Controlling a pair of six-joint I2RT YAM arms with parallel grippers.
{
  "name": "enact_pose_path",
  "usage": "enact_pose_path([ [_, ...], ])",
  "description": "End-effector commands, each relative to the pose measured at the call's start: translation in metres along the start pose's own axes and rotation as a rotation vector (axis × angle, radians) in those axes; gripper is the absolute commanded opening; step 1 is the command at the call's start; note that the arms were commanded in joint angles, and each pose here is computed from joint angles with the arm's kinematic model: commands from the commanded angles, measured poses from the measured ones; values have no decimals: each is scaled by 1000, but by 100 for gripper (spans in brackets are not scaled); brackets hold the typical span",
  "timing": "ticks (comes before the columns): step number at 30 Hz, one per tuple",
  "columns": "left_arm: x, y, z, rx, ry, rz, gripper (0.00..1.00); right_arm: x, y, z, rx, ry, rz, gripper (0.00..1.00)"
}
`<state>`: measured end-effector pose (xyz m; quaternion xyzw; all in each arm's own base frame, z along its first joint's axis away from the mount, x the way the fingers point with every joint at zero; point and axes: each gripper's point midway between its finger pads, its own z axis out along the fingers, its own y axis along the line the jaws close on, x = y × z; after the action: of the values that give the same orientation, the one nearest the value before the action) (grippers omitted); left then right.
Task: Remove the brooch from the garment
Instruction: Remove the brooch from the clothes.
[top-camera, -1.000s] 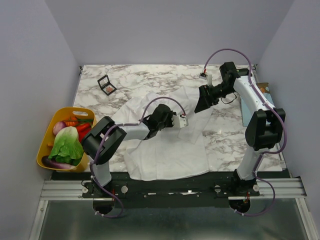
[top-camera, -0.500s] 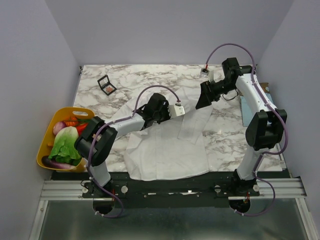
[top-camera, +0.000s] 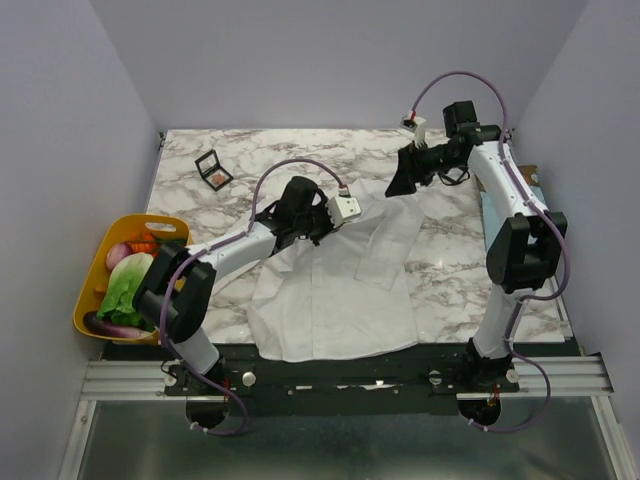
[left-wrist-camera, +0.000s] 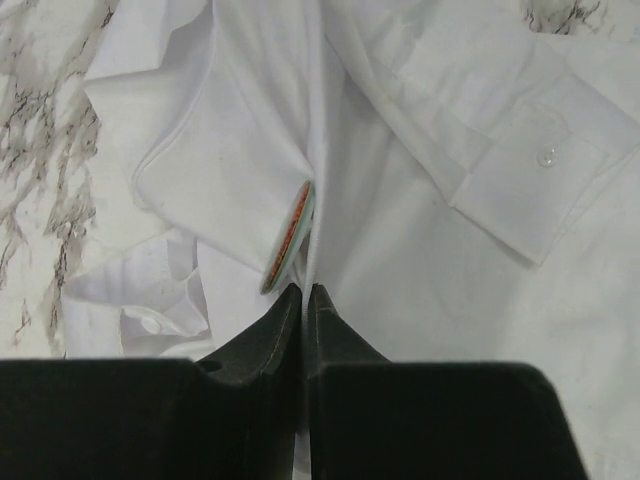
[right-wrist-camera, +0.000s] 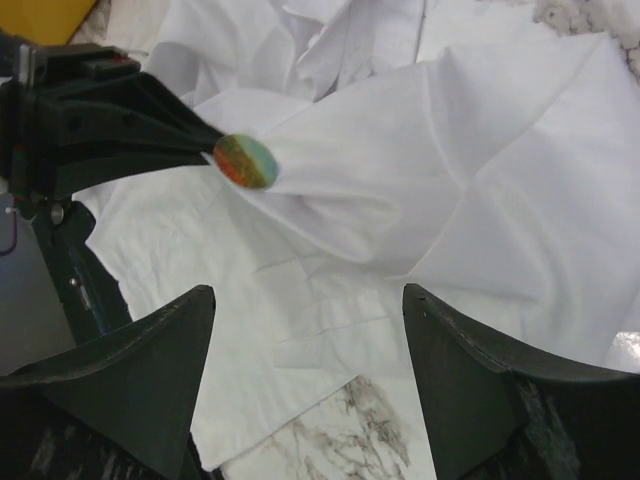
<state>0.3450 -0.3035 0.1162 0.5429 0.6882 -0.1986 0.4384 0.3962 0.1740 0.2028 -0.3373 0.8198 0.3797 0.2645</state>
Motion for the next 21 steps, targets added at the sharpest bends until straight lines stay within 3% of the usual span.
enact_pose_path([
  [1,-27,-6,-12,16,-104,-2,14,-26,-22,17,-6,-96,30,82],
  [10,-40,-5,-19,7,-139,-8,16,0,-28,71,56,0,17,80],
  [14,-39,-2,-18,-6,-134,-8,16,-3,-43,81,179,-10,25,80],
  [21,-40,9,-20,-71,-139,-19,16,12,-47,94,161,51,59,80],
])
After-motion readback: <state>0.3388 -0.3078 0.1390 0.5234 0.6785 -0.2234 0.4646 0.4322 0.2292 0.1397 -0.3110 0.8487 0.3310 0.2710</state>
